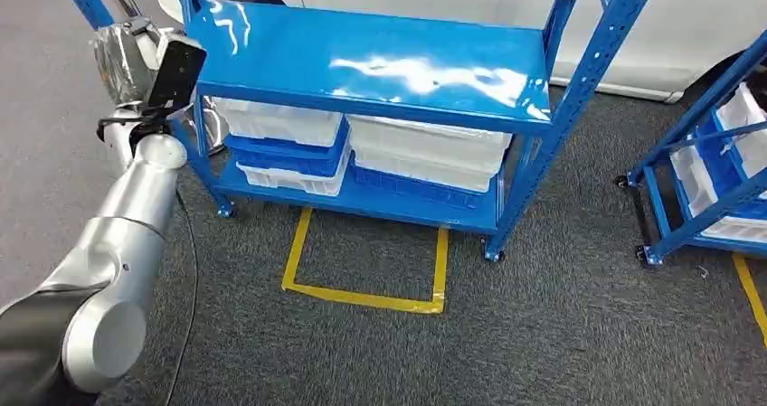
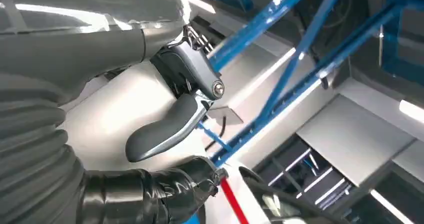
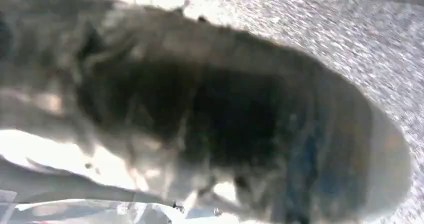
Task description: Take the parts from the cabinet and place them on the table.
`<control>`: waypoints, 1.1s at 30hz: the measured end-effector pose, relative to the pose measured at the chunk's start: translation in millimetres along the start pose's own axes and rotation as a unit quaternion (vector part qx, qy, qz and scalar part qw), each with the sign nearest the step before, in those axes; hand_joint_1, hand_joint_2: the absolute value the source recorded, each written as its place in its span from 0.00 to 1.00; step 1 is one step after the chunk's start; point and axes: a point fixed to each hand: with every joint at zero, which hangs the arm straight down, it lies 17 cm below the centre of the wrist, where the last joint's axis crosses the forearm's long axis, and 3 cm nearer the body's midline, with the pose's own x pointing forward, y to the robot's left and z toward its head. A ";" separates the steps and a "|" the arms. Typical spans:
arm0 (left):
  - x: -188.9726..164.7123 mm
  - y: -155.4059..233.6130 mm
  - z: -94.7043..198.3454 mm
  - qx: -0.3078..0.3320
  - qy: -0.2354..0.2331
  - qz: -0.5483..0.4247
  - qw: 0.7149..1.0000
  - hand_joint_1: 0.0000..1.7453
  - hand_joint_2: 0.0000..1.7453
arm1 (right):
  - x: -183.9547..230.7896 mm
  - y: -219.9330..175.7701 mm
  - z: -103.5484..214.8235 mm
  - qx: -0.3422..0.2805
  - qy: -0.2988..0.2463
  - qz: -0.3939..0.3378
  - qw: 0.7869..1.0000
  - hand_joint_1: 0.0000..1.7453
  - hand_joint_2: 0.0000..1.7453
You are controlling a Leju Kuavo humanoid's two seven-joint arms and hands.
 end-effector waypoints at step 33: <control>2.4 3.8 2.6 0.003 -0.012 -0.012 1.000 1.00 1.00 | -3.1 1.0 -1.7 0.018 0.010 -0.021 1.000 0.00 0.00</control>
